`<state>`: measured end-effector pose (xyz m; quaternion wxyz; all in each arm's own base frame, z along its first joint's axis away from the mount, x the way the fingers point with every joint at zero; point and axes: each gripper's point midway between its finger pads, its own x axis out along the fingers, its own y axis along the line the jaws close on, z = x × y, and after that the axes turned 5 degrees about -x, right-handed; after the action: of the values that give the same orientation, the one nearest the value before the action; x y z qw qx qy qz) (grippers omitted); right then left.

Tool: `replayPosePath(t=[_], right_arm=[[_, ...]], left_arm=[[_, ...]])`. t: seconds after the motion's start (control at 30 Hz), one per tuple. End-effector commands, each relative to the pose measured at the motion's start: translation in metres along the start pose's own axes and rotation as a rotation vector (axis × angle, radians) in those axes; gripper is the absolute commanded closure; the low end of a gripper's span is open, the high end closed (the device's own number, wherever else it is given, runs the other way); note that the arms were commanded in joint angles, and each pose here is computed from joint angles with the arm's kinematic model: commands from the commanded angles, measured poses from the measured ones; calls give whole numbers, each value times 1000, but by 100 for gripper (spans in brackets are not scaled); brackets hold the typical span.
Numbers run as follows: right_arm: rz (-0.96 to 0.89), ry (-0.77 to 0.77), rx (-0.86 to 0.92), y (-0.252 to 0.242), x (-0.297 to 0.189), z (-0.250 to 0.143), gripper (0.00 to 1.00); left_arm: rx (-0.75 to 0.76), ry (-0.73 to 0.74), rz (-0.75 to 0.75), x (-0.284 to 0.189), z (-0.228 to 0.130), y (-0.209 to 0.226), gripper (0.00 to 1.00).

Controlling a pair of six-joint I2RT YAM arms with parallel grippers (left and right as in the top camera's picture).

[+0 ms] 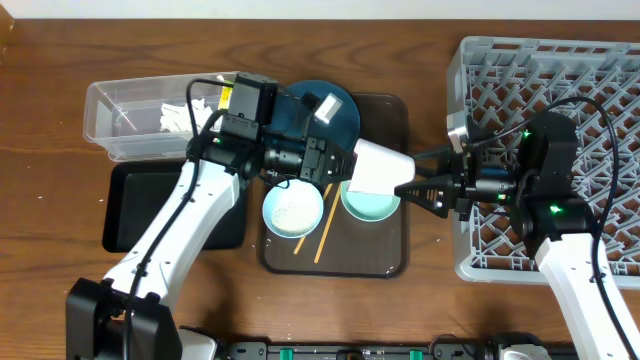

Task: Sort waste into correct bins and load items into the dishwasher rack
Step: 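Hand the pink cup from the left gripper to the right gripper, then carry the pink cup with the right gripper into the dish rack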

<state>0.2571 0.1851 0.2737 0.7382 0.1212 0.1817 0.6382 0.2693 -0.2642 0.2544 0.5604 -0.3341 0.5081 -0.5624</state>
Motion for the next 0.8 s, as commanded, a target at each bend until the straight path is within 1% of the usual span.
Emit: replayPosePath(t=[0.0,0.1,0.17,0.33,0.37,0.47,0.53,0.6,0.67,0.77], right_arm=[[-48,11,44,-8,2,0,55],[-154,33,106,-25,0,-8,61],[-254,61,152,-40,-4,-18,62],[-533,160,250,-73,-25,-46,65],[-587,179,262,-76,-32,-49,68],[-774,236,292,-86,-59,-51,72],[-923,272,307,-90,-85,-46,81],[-1069,285,338,-92,-115,-37,82],[-1202,281,369,-92,-146,-28,82],[-1404,237,436,-93,-195,-20,85]], left_arm=[[-12,-48,110,-2,8,16,52],[-92,-114,342,-12,10,58,49],[-152,-148,518,-26,6,87,47],[-252,-195,827,-68,-13,122,42],[-263,-209,881,-79,-17,125,41],[-273,-270,1066,-118,-25,131,37],[-275,-325,1196,-149,-30,129,37],[-275,-380,1289,-175,-35,124,37],[-275,-434,1338,-194,-37,117,37],[-279,-487,1357,-208,-38,111,37]])
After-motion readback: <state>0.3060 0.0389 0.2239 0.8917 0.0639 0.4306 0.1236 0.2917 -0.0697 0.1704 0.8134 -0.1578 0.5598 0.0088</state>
